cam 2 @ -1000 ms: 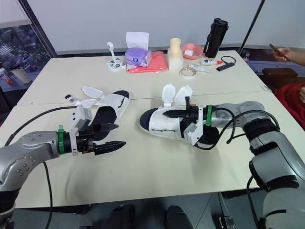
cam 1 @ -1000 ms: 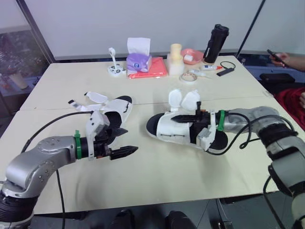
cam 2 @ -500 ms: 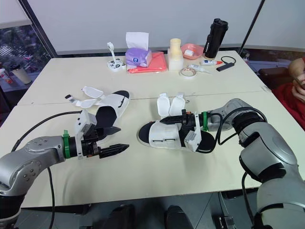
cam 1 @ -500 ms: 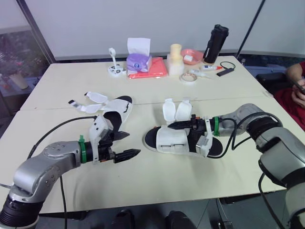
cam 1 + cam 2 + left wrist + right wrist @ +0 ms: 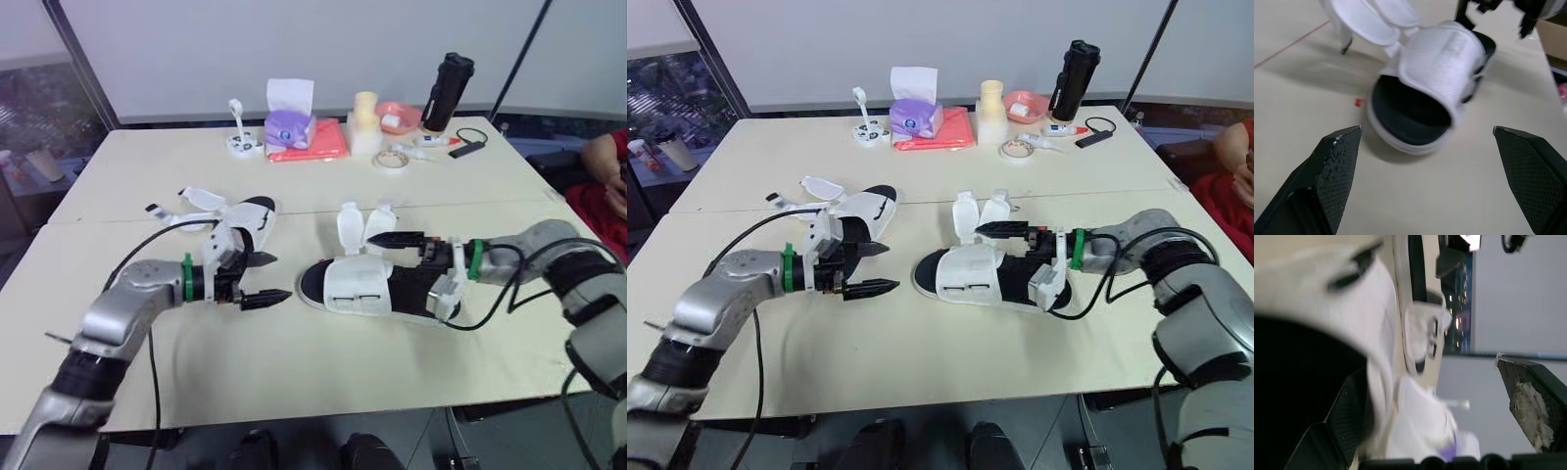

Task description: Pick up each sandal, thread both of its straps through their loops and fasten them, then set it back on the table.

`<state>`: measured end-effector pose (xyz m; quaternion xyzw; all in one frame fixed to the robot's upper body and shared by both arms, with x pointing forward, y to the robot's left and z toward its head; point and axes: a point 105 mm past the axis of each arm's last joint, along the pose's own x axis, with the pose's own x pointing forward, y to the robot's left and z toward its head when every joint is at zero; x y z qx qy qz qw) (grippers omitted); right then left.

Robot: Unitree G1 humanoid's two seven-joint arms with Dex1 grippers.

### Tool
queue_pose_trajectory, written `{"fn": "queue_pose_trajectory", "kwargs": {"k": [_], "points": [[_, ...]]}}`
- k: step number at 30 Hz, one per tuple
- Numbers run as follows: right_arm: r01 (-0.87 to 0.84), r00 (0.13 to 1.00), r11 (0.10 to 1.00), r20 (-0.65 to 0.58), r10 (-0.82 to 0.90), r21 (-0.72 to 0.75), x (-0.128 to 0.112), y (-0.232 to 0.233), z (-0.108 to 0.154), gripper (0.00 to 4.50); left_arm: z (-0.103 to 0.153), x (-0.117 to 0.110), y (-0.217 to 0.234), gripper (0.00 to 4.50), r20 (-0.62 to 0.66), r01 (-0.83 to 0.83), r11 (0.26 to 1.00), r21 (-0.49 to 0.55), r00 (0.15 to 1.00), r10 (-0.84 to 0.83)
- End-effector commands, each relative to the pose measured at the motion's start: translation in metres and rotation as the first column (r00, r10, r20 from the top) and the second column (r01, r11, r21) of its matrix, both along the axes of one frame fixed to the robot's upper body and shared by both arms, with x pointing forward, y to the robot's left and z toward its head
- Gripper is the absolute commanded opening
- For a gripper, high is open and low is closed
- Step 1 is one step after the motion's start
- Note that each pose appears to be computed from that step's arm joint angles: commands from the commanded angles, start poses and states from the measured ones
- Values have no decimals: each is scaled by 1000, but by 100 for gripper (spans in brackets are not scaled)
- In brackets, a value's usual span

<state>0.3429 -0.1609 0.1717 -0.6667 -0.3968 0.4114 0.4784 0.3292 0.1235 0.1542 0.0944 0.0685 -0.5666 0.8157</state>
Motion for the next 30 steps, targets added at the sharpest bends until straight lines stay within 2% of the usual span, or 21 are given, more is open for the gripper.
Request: {"fn": "queue_pose_trajectory", "kwargs": {"k": [1,4,7,8,12,16,22,26,29,30], "points": [[86,994,996,58,-88,36,1,-21,23,450,4,17,-7,319,67,74,996,40,995,-77],[206,976,974,49,-211,95,10,-36,30,450,-4,27,-26,169,70,156,986,64,985,-160],[321,946,932,-4,-325,169,23,-46,35,450,-13,27,-44,22,55,240,967,85,968,-246],[367,929,906,-42,-367,212,29,-49,38,450,-19,25,-50,10,44,277,955,109,958,-283],[527,846,805,-263,-464,272,48,-56,35,450,-40,16,-66,10,10,371,909,188,925,-380],[582,786,774,-419,-455,250,60,-44,25,450,-39,14,-84,10,32,389,910,145,917,-397],[642,708,723,-557,-433,255,81,-24,18,450,-32,12,-91,10,68,368,924,108,924,-376],[759,599,617,-595,-536,208,105,-24,11,450,-31,12,-89,10,82,339,935,107,934,-348],[813,541,523,-666,-513,258,117,-19,17,450,-35,13,-86,10,87,312,943,114,943,-322],[819,532,509,-683,-501,265,119,-16,17,424,-36,13,-85,3,92,303,945,125,945,-315]]}}
